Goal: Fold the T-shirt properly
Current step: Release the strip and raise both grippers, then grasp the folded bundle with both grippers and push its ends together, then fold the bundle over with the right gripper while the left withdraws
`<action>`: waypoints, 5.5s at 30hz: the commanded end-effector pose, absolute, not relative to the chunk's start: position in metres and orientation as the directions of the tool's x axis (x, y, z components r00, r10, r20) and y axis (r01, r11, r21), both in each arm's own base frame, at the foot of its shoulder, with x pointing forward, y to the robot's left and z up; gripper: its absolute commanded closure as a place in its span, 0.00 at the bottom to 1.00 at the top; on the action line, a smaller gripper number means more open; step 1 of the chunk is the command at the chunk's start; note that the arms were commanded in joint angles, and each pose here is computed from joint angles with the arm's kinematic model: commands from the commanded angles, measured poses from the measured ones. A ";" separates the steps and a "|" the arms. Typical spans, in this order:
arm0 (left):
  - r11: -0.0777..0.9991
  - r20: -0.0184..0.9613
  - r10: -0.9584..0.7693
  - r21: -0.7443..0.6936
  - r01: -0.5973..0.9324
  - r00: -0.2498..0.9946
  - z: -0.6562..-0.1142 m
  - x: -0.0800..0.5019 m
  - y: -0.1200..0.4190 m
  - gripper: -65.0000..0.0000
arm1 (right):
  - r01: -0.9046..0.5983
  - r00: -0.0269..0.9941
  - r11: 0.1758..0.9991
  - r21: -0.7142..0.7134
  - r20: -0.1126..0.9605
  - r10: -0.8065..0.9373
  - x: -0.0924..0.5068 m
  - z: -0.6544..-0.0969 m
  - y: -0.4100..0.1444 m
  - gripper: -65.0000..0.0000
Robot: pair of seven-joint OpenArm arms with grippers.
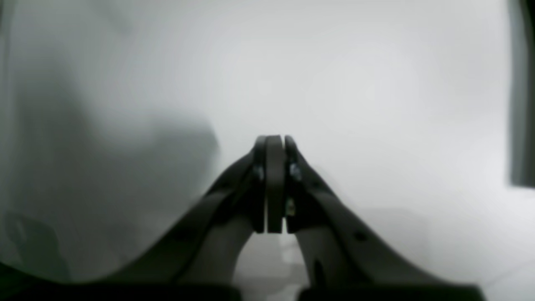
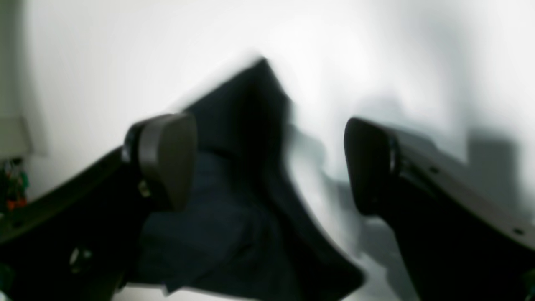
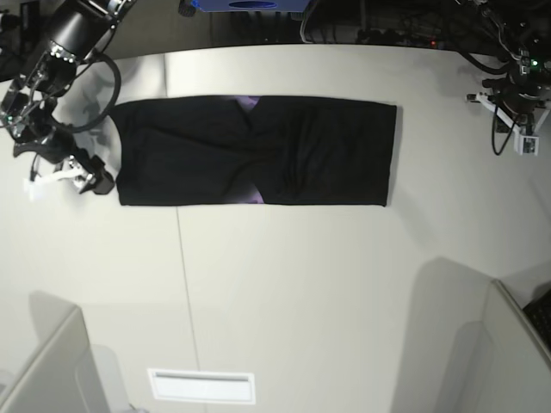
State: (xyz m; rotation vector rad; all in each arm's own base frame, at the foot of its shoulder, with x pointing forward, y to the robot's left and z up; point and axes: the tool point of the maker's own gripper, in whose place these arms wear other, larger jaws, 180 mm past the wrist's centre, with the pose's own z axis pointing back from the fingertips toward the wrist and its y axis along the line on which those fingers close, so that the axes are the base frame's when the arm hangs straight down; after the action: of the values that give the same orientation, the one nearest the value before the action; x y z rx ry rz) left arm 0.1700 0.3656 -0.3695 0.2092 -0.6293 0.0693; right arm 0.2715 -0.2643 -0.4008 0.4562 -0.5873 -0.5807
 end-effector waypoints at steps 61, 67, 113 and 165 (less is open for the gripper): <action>0.916 0.630 -0.141 -0.210 0.342 0.764 -0.427 0.247 0.095 1.00 | 0.043 0.814 0.831 0.554 0.464 -0.351 0.287 -0.344 -0.136 1.00; 0.911 0.617 -0.130 -0.235 0.339 0.776 -0.428 0.246 0.068 1.00 | -0.034 0.834 0.814 0.579 0.466 -0.297 0.280 -0.324 -0.086 1.00; 0.915 0.618 -0.135 -0.222 0.337 0.775 -0.428 0.246 0.072 1.00 | -0.121 0.904 0.603 0.789 0.339 -0.262 0.247 -0.318 0.069 1.00; 1.000 0.615 0.030 -0.011 -0.029 0.788 -0.382 0.142 0.292 1.00 | -0.356 0.833 0.591 0.724 0.532 -0.151 0.265 -0.290 0.135 0.58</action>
State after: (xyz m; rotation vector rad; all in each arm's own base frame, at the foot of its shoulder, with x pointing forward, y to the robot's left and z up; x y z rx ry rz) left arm 0.1379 0.2897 -0.3898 -0.0080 -0.6350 0.0460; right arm 0.2570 0.1293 -0.3114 0.8984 -0.5443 0.1219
